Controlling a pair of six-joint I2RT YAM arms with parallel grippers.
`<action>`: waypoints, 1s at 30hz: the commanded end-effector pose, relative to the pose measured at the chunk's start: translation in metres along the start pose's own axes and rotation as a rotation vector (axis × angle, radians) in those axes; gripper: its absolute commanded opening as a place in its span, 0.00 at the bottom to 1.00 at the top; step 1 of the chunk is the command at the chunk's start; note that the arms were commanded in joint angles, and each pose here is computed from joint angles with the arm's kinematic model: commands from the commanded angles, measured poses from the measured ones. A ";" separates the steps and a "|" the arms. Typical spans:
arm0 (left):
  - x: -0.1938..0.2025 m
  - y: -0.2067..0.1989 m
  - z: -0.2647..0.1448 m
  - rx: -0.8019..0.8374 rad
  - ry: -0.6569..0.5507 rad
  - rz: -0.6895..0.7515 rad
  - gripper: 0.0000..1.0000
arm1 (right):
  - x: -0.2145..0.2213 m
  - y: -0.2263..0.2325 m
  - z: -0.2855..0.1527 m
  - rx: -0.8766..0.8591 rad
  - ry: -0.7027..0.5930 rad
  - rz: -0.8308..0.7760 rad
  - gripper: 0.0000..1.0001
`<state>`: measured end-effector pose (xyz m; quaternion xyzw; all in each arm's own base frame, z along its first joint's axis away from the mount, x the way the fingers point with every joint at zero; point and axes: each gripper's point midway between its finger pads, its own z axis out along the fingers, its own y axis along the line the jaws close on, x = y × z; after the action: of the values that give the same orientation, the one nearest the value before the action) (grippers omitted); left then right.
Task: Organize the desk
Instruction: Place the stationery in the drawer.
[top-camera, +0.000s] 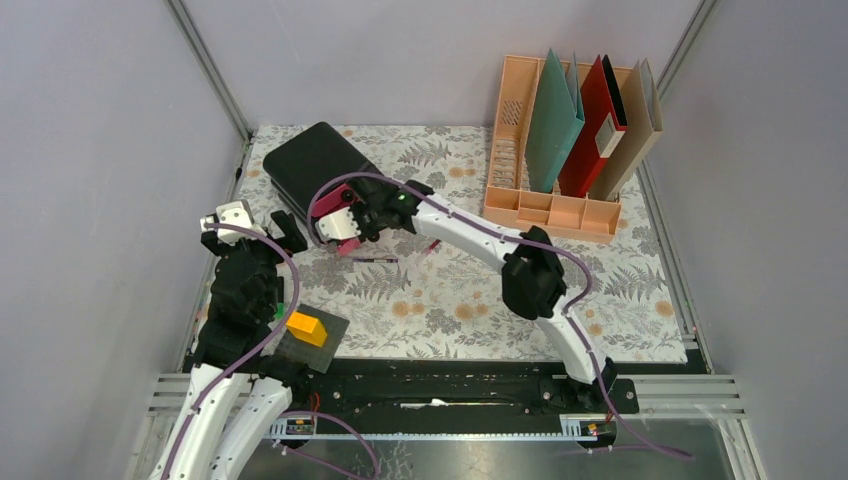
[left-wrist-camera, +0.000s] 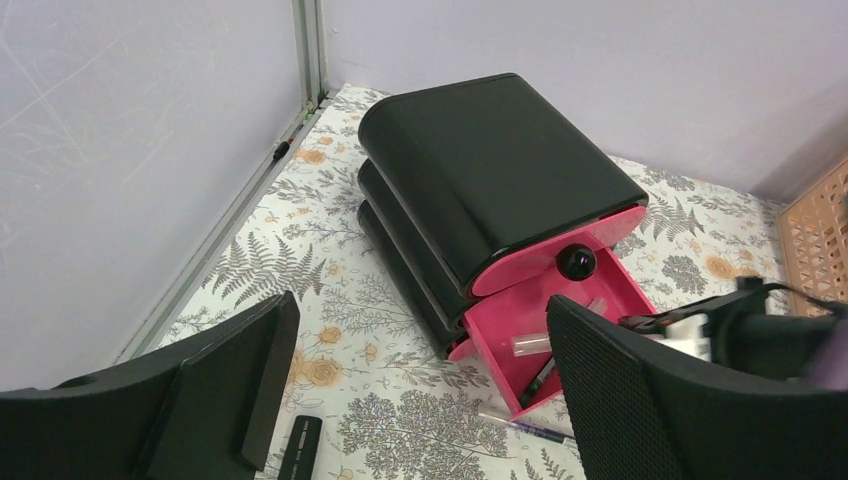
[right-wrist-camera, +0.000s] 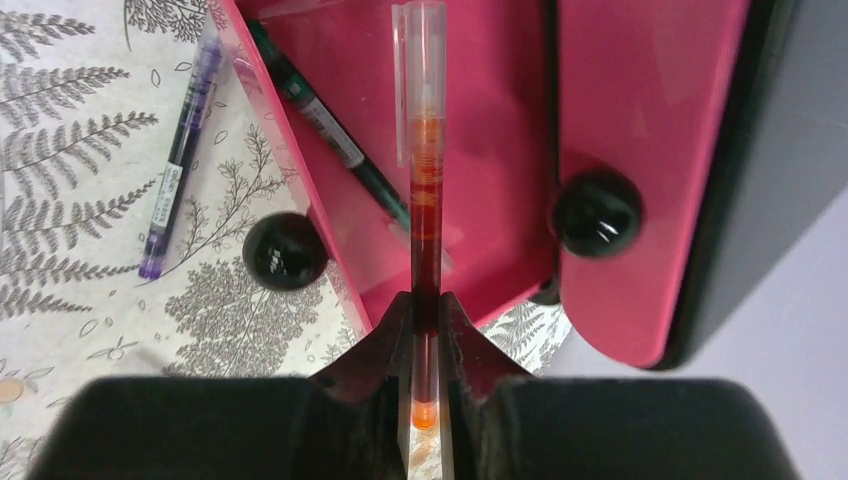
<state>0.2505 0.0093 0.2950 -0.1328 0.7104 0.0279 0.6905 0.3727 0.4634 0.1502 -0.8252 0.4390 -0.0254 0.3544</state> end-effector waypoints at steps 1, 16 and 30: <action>-0.011 0.003 0.001 -0.020 -0.049 -0.033 0.99 | -0.013 -0.040 0.005 0.158 0.015 -0.078 0.07; -0.011 0.000 0.001 -0.005 -0.049 -0.034 0.99 | -0.035 -0.045 -0.024 0.158 -0.095 0.115 0.85; -0.009 -0.002 0.002 0.009 -0.042 -0.030 0.99 | -0.051 0.006 -0.075 -0.093 -0.270 0.455 0.86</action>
<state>0.2507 0.0117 0.2913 -0.1363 0.7120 0.0334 0.6880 0.3355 0.4733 0.1814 -0.7583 0.5252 0.0964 0.3740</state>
